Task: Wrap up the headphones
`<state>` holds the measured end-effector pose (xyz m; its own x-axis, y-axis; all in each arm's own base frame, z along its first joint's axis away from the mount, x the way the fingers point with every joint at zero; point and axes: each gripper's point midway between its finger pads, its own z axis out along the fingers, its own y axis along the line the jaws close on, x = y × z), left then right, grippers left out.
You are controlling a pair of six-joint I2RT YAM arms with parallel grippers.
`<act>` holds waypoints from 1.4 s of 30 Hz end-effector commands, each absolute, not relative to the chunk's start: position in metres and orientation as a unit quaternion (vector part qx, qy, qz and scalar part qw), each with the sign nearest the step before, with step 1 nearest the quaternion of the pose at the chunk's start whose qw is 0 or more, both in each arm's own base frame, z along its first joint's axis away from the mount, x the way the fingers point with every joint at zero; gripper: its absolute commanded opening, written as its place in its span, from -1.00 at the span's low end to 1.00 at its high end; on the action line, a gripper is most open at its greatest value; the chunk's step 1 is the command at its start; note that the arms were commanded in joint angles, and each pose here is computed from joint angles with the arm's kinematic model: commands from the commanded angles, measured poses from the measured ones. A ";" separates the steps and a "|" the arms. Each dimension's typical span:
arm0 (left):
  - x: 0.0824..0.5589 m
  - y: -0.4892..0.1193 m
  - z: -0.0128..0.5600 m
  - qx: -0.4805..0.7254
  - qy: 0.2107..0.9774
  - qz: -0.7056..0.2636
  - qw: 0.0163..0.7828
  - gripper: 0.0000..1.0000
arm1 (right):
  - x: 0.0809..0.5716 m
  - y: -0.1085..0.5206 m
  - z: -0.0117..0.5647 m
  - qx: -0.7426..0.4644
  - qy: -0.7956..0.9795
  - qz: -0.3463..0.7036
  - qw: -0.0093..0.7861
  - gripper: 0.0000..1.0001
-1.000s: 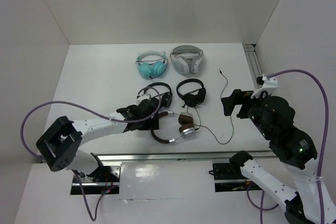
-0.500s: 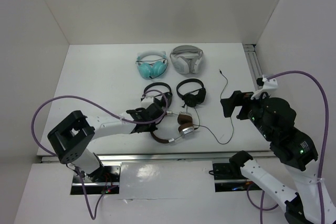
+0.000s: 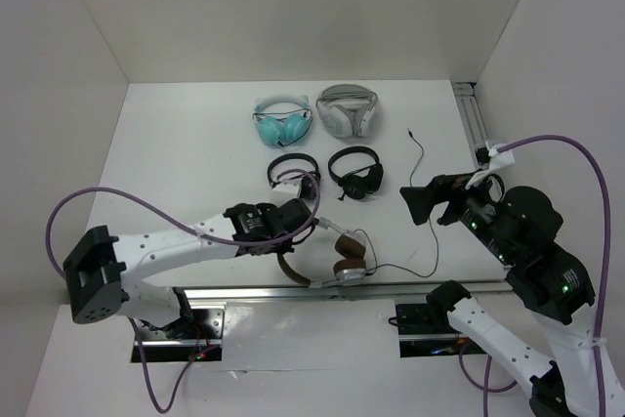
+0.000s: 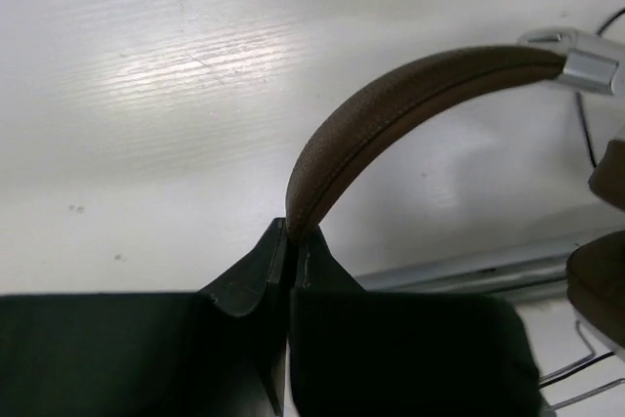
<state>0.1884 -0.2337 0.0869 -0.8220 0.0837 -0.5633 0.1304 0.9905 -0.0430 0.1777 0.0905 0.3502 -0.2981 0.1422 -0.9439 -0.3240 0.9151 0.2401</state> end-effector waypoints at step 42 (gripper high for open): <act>0.243 -0.088 0.444 -0.111 0.812 -0.101 0.564 -1.00 | 0.297 0.280 0.241 -0.213 0.583 0.381 0.685 0.64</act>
